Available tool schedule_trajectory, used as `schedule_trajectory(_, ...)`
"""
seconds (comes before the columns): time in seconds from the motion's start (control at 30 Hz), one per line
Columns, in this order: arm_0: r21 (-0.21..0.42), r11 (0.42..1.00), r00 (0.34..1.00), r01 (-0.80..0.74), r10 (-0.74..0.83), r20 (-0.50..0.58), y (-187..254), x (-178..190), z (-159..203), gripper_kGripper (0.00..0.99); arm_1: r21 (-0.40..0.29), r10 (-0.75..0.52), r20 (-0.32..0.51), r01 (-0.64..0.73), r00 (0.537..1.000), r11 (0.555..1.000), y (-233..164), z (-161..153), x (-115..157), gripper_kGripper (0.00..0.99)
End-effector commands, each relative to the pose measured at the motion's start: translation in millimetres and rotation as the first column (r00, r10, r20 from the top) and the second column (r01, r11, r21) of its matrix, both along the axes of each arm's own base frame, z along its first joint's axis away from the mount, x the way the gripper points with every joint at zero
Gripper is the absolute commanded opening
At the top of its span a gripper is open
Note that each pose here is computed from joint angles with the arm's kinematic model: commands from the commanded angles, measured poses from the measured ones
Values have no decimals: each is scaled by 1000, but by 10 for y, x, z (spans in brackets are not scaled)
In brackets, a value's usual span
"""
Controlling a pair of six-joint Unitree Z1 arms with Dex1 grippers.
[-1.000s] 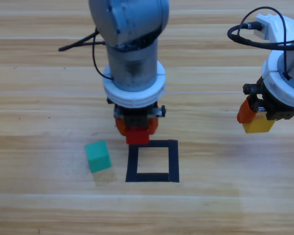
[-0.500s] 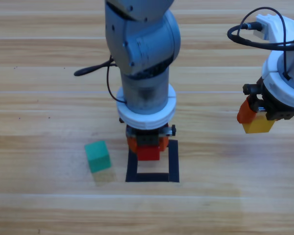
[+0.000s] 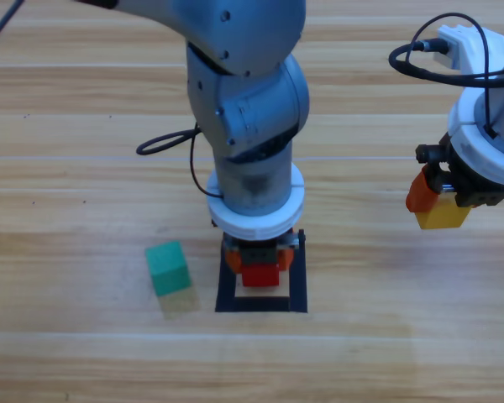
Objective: Stack the blocks in the rectangular block: red at the bottom, yellow in the middle, green on top
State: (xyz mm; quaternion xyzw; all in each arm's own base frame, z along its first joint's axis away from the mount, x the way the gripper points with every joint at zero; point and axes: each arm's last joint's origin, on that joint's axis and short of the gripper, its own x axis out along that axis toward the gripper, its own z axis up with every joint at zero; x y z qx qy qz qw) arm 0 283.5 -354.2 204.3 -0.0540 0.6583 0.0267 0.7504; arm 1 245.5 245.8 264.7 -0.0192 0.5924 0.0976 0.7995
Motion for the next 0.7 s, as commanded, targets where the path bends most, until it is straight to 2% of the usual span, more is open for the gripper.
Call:
schedule_trajectory(0.03, 41, 999, 999, 9, -7, -47, -92, -51, -331, 0, -40, 1, -44, -2, 999, 999, 67, -196, 51, 0)
schedule_trajectory(0.7, 36, 999, 999, 24, -22, -38, -118, -30, -375, 0, -52, -6, -47, 4, 999, 999, 106, -260, 93, 0)
